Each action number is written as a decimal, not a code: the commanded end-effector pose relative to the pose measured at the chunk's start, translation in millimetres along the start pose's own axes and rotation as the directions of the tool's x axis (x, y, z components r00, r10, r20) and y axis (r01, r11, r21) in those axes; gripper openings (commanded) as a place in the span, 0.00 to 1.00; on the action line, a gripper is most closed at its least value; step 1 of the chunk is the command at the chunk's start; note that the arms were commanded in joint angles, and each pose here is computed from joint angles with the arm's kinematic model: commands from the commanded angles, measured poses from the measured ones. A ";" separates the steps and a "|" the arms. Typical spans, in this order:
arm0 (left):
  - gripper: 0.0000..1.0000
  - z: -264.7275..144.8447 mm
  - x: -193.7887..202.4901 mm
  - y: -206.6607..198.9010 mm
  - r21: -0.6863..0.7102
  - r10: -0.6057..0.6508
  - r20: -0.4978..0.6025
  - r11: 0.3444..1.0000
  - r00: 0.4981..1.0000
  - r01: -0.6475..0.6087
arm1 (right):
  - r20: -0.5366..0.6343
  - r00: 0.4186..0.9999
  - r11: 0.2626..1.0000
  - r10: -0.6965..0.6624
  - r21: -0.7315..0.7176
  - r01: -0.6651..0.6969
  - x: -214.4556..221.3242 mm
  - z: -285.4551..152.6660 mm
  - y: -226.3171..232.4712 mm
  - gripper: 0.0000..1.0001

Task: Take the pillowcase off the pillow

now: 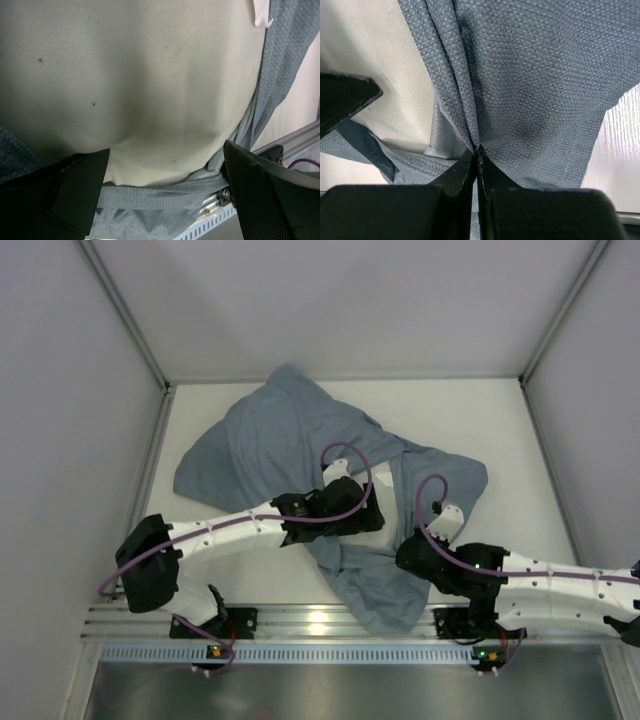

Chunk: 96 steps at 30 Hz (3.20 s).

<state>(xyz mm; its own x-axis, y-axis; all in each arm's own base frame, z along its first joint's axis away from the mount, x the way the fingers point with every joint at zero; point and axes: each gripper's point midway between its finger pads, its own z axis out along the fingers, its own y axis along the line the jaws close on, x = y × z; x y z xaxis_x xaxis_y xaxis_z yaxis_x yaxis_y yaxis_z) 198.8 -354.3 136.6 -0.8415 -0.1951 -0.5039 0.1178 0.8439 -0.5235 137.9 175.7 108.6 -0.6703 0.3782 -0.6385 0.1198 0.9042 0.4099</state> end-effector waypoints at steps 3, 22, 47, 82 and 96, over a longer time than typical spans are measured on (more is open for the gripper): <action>0.99 39.3 -3.9 6.4 -0.071 -0.046 0.063 0.996 0.997 0.050 | -0.016 0.999 0.999 -0.029 -0.047 0.028 3.1 -1.4 17.0 0.00; 0.00 -22.3 -108.3 -38.8 0.034 0.008 0.258 0.999 0.966 -0.017 | -0.060 0.998 0.996 -0.026 -0.082 0.021 17.3 -0.7 4.6 0.00; 0.00 -152.9 -252.5 -76.4 0.332 -0.158 0.392 0.943 0.906 0.021 | -0.182 0.976 0.972 -0.122 0.176 0.155 105.1 79.9 -24.9 0.00; 0.00 -125.0 -39.7 88.9 0.336 -0.242 0.173 0.926 0.955 0.174 | -0.046 0.962 0.918 -0.270 -0.315 0.243 -9.4 -40.0 123.4 0.72; 0.00 -121.0 -28.5 92.0 0.348 -0.235 0.144 0.921 0.961 0.173 | -0.006 0.943 0.940 -0.334 -0.082 0.332 0.7 9.8 138.4 0.65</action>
<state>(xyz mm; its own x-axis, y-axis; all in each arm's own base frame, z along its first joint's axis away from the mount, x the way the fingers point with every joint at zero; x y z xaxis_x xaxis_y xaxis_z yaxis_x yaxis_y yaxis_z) 166.2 -200.6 164.6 -0.7747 -0.4379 -0.4562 0.0942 0.6336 -0.7679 154.9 298.2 150.7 -0.7097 0.0437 -0.7032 -0.1888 0.9498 0.2496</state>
